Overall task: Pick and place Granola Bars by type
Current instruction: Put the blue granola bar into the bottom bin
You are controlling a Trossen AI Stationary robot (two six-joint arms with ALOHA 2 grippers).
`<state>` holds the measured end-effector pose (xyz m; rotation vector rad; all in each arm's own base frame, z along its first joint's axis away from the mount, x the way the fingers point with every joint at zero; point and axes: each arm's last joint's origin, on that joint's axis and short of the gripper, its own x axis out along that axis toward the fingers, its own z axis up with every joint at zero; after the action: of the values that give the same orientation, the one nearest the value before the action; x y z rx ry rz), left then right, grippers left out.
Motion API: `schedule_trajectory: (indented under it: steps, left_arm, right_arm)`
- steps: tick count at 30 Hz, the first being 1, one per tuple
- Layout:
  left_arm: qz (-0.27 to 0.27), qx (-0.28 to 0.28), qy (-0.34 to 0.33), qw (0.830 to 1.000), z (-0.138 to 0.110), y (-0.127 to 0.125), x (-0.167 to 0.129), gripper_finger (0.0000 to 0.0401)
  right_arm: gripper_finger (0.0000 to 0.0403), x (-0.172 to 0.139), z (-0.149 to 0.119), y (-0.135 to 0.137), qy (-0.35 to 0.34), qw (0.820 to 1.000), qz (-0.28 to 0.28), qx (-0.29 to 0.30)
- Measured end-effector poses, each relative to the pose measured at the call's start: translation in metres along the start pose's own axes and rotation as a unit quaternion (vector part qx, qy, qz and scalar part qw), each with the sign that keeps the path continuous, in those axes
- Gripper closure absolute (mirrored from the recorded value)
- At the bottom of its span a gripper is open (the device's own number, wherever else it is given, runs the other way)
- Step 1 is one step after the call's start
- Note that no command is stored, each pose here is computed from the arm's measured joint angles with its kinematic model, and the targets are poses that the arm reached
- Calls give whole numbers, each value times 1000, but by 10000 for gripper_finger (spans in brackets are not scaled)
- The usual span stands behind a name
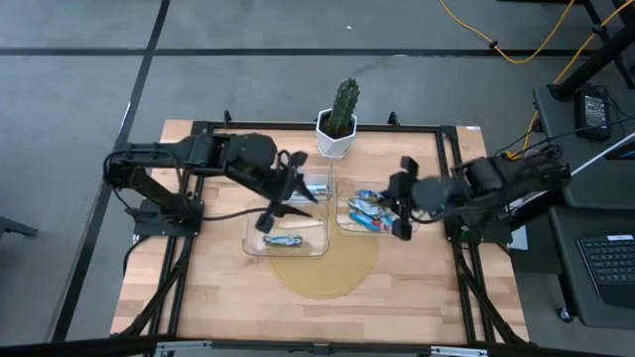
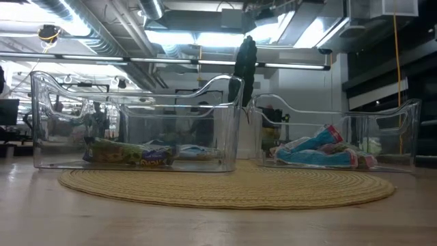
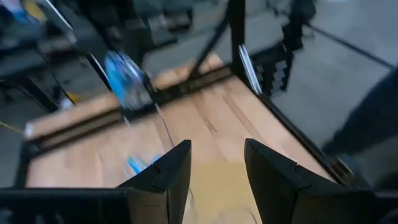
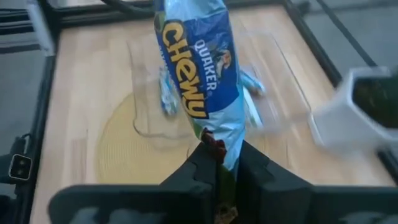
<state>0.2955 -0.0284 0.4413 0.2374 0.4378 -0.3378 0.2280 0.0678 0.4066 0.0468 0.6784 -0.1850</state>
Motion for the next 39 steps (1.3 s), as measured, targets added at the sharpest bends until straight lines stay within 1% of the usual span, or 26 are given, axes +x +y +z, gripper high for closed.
schedule_trajectory:
  steps: [4, 7, 9, 13, 15, 17, 21, 23, 25, 27, 30, 33, 36, 39]
  left_arm:
    - [35, -17, -45, 998, 7, 13, 3, 255]
    - [73, -32, -65, 995, 9, 23, 3, 245]
    - [83, -37, -74, 993, 10, 28, 2, 234]
    - [93, -52, -71, 992, 7, 34, 4, 204]
    - [109, -53, -77, 990, 9, 36, 6, 187]
    - [122, -53, -78, 988, 9, 38, 8, 170]
    - [127, -48, -105, 985, 13, 40, 17, 145]
    - [133, -43, -130, 982, 17, 43, 23, 137]
    - [133, -44, -131, 981, 16, 45, 29, 133]
    - [139, -40, -152, 978, 19, 48, 36, 132]
    - [144, -37, -166, 975, 20, 51, 45, 136]
    - [145, -36, -168, 974, 19, 52, 51, 156]
    - [147, -36, -169, 974, 18, 53, 54, 194]
    - [158, -38, -165, 973, 18, 54, 54, 247]
  right_arm:
    - [370, 8, 14, -14, -28, 998, 43, -37]
    - [363, 12, 23, -25, -53, 995, 54, -57]
    - [363, 14, 28, -32, -73, 993, 59, -67]
    - [374, 15, 36, -41, -99, 988, 85, -82]
    - [376, 15, 38, -45, -111, 985, 97, -88]
    - [373, 16, 41, -49, -121, 984, 101, -88]
    - [362, 16, 45, -54, -139, 982, 92, -93]
    - [365, 16, 46, -56, -146, 981, 89, -92]
    - [370, 16, 48, -57, -153, 980, 88, -92]
    - [374, 16, 49, -57, -161, 978, 95, -93]
    - [372, 16, 50, -56, -164, 977, 96, -94]
    - [362, 16, 50, -56, -163, 978, 99, -86]
    - [359, 16, 50, -56, -163, 978, 99, -85]
    - [366, 16, 50, -56, -162, 978, 99, -85]
